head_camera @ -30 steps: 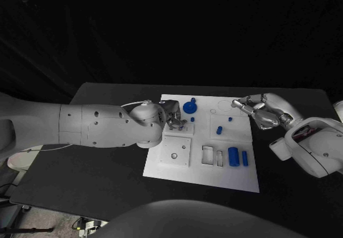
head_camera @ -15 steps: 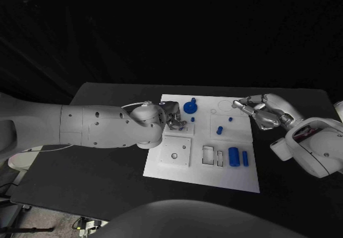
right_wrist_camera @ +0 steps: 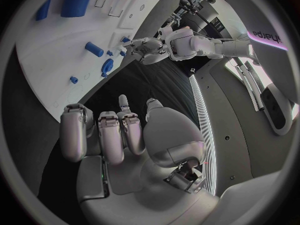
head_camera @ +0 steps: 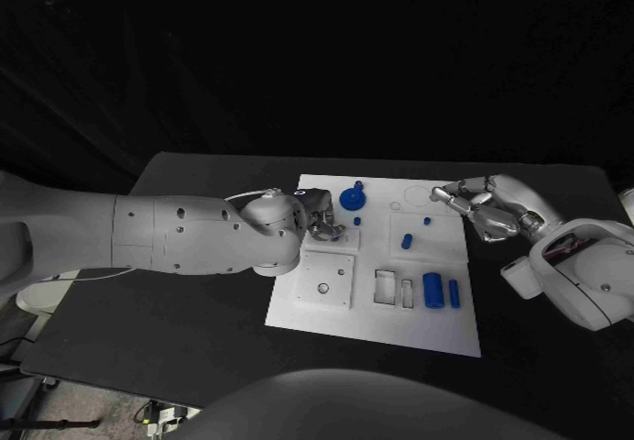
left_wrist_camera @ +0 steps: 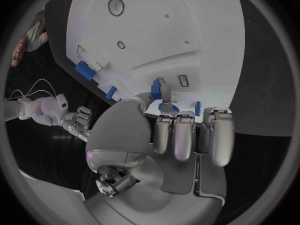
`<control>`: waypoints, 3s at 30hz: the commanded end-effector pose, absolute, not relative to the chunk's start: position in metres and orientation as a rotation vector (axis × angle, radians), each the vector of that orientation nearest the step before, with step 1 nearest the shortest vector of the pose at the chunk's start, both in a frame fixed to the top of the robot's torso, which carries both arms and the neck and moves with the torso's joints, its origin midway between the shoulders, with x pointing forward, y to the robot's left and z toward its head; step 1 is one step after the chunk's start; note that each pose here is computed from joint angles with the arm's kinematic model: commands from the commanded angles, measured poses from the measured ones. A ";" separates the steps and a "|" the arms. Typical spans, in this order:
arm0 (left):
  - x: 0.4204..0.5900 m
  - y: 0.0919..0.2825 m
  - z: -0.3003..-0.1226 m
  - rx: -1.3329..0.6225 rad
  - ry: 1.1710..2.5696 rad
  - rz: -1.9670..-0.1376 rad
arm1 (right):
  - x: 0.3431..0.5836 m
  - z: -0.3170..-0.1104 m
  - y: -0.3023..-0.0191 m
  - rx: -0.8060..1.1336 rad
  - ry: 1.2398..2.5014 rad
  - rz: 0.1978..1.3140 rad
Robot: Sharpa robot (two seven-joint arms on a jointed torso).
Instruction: Assemble the parts on the task board
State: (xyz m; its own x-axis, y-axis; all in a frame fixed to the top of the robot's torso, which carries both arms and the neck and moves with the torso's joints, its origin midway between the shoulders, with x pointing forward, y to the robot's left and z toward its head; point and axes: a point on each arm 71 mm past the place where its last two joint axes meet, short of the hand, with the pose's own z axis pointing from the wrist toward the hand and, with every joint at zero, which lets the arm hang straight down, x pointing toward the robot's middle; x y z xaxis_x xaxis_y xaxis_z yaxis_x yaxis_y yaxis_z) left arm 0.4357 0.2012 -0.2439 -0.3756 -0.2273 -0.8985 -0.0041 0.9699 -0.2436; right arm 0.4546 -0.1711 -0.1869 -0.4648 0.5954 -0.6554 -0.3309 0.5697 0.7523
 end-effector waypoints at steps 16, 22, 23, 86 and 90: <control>0.437 0.201 -0.246 -0.135 1.939 -0.224 | 0.453 -0.191 -0.172 0.209 1.782 1.092; 0.436 0.201 -0.247 -0.134 1.941 -0.222 | 0.453 -0.192 -0.172 0.210 1.789 1.088; 0.436 0.201 -0.247 -0.134 1.942 -0.221 | 0.453 -0.192 -0.172 0.211 1.790 1.088; 0.434 0.200 -0.253 -0.112 1.962 -0.211 | 0.452 -0.200 -0.177 0.225 1.827 1.070; 0.434 0.199 -0.253 -0.113 1.964 -0.213 | 0.452 -0.201 -0.177 0.226 1.828 1.069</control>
